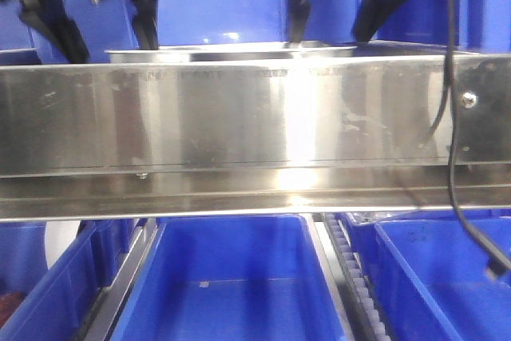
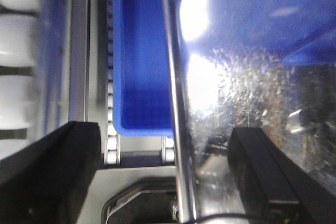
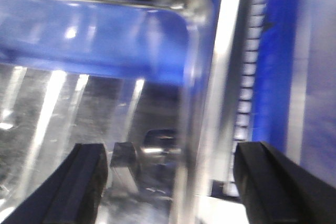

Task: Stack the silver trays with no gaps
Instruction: 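Close both grippers on opposite rims of the silver tray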

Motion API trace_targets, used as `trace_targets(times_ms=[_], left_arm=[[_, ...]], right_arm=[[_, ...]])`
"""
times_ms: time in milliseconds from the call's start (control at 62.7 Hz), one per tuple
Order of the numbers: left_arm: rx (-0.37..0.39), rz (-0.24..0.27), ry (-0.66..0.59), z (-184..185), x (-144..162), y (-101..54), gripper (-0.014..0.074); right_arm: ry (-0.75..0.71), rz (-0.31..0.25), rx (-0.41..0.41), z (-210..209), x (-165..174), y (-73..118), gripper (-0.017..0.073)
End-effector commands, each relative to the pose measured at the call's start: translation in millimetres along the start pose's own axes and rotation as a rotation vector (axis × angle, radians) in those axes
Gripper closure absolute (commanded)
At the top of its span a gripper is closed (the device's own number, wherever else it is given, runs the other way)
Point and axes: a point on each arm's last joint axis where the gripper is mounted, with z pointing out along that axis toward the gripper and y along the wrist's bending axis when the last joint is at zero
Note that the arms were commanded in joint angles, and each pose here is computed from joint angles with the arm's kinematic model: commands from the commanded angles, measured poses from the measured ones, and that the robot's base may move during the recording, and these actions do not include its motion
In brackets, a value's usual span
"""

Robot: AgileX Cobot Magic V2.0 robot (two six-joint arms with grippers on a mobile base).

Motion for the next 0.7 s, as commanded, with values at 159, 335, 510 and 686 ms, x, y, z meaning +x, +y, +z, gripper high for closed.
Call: trace_targets(times_ms=[159,335,510,686], left_arm=[[0.049,-0.017,-0.122,-29.5,-11.5,-3.1,0.0182],[0.045,-0.017,-0.111,-24.4,-11.5,-3.4,0.0182],[0.046,-0.017,-0.113,-24.5,-11.7,-3.5,0.0239],[0.043,-0.015,-0.11,-21.8,-11.8,-3.5,0.0386]], right_arm=[[-0.085,0.001,-0.034,-14.9,-10.5,3.7,-0.0022],[-0.084,0.0,-0.033,-13.7,-10.5,3.7,-0.002],[-0.078,-0.002,-0.031,-14.4,-10.1,3.6,0.0127],[-0.061,-0.002,-0.026,-14.8,-8.5,3.1,0.0376]])
